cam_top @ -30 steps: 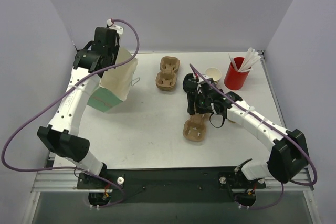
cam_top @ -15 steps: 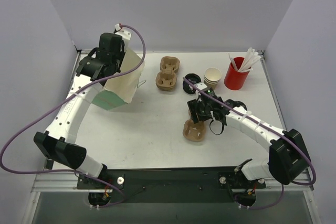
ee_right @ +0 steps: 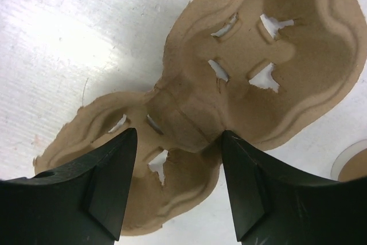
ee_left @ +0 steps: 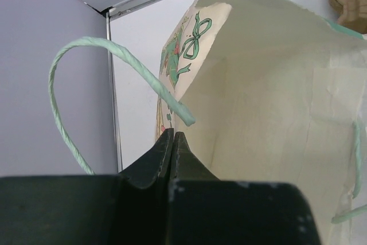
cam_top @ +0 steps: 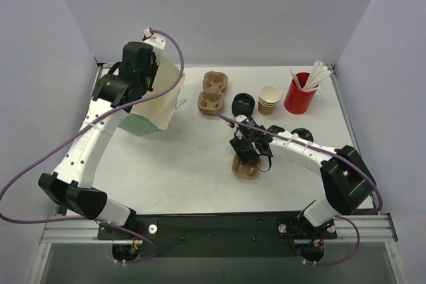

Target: Pack the takeout coffee

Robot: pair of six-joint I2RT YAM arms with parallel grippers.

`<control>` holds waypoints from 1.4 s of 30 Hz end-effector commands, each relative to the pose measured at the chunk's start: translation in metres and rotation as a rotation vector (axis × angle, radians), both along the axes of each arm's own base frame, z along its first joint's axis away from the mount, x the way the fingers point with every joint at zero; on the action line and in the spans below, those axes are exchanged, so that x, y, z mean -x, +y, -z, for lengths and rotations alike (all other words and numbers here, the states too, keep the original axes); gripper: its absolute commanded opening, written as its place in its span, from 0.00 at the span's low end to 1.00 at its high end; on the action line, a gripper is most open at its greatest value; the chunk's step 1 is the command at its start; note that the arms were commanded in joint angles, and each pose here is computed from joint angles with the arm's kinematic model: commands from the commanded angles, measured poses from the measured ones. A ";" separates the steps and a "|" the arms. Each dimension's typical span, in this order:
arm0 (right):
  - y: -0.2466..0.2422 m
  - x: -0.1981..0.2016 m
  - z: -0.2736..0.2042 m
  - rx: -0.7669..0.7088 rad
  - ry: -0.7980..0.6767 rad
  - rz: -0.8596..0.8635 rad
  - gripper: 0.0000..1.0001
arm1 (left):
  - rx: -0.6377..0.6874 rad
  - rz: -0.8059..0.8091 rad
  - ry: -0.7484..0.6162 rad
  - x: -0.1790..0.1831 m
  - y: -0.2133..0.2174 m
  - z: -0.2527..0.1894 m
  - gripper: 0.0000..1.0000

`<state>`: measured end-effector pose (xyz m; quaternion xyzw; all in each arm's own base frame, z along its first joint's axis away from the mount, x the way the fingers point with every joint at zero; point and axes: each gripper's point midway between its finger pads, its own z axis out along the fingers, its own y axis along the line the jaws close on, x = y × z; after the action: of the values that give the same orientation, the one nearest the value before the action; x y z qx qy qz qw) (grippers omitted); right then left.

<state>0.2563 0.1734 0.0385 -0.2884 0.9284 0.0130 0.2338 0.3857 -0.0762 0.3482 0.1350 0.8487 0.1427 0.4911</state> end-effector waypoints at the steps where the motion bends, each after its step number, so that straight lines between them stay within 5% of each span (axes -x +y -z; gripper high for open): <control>1: 0.002 -0.012 -0.005 0.046 -0.023 -0.007 0.56 | 0.057 0.006 -0.102 -0.001 -0.004 -0.033 0.00; 18: 0.061 -0.021 -0.035 -0.082 0.016 0.212 0.61 | 0.055 0.019 -0.080 -0.001 -0.008 -0.026 0.00; 23: 0.046 -0.033 -0.038 0.036 -0.087 0.058 0.61 | 0.058 0.022 -0.077 -0.001 -0.010 -0.026 0.00; 27: 0.040 -0.028 -0.036 -0.051 -0.084 -0.068 0.61 | 0.061 0.025 -0.079 -0.001 -0.011 -0.027 0.00; 30: 0.030 -0.035 -0.047 -0.145 -0.107 -0.037 0.61 | 0.061 0.024 -0.081 -0.001 -0.011 -0.027 0.00; 42: 0.026 -0.020 -0.032 -0.056 -0.044 -0.159 0.61 | 0.069 0.032 -0.077 -0.002 -0.015 -0.028 0.00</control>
<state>0.2897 0.1911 0.0772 -0.3113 0.9061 0.0567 0.2808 0.3846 -0.0856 0.3487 0.1414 0.8485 0.1268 0.4939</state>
